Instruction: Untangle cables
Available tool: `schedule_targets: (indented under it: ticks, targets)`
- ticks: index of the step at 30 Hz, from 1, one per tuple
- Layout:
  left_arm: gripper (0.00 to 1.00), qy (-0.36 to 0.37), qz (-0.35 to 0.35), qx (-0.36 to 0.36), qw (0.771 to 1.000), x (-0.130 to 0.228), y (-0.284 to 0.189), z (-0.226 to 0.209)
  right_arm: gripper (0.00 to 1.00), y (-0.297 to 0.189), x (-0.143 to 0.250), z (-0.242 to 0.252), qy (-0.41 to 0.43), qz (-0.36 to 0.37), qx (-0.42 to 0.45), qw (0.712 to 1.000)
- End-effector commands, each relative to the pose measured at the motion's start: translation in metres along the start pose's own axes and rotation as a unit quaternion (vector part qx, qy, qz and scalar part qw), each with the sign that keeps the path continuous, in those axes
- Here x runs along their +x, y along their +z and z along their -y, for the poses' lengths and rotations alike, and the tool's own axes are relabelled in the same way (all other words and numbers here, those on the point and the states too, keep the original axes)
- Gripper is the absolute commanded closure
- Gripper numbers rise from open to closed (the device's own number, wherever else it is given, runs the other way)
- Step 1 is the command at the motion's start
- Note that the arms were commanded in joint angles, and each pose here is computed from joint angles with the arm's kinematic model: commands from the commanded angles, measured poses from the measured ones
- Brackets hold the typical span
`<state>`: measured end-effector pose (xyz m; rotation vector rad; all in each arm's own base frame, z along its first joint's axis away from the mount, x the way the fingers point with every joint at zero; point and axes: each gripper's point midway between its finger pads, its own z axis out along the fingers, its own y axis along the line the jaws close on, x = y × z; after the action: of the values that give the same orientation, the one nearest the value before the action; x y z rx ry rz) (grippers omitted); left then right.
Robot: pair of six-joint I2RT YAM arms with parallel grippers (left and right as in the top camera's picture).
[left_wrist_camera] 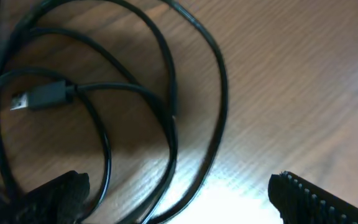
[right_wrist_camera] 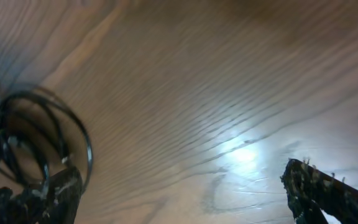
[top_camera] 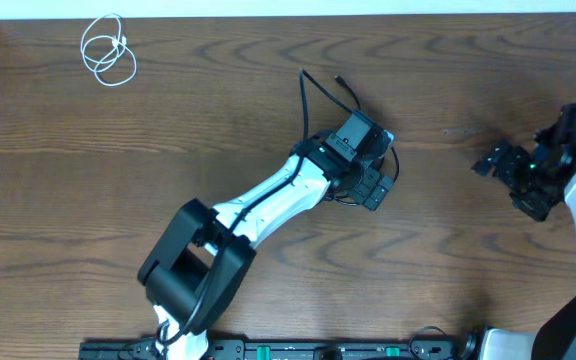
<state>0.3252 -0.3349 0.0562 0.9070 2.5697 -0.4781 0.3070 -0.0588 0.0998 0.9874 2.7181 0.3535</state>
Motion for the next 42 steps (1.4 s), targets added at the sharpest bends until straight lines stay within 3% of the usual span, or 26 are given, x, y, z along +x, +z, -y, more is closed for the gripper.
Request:
schedule_targets:
  ticks: [1,3,7,14,20,26,33,38,42]
  targets:
    - [0.01,0.01,-0.008,-0.013,1.0,0.006,0.017,-0.008,0.01,-0.005,-0.003,0.002,-0.006,0.01,0.004,1.0]
    - [0.07,0.01,-0.004,-0.013,1.0,0.004,0.02,-0.009,0.01,-0.005,-0.003,0.002,-0.006,0.01,0.004,1.0]
    - [0.08,0.008,-0.017,-0.014,1.0,0.012,0.031,-0.011,0.01,-0.005,-0.003,0.002,-0.006,0.01,0.004,1.0]
    - [0.5,0.001,-0.018,-0.014,1.0,0.013,0.036,-0.012,0.01,-0.005,-0.003,0.002,-0.006,0.01,0.004,1.0]
    - [0.92,0.001,-0.014,-0.014,1.0,0.011,0.036,-0.012,0.01,-0.005,-0.003,0.002,-0.006,0.01,0.004,1.0]
    - [0.92,-0.006,0.015,-0.011,1.0,-0.006,0.026,-0.009,0.01,-0.004,-0.003,0.002,-0.006,0.01,0.004,1.0]
    - [0.93,-0.026,0.113,0.004,0.993,-0.058,-0.046,0.008,0.01,-0.004,-0.003,0.002,-0.006,0.01,0.004,1.0]
    - [0.93,-0.061,0.245,0.032,0.967,-0.107,-0.146,0.022,0.01,-0.004,-0.003,0.002,-0.006,0.01,0.004,1.0]
    - [0.93,-0.045,0.377,0.054,0.923,-0.139,-0.246,0.035,0.01,-0.004,-0.003,0.002,-0.006,0.01,0.004,1.0]
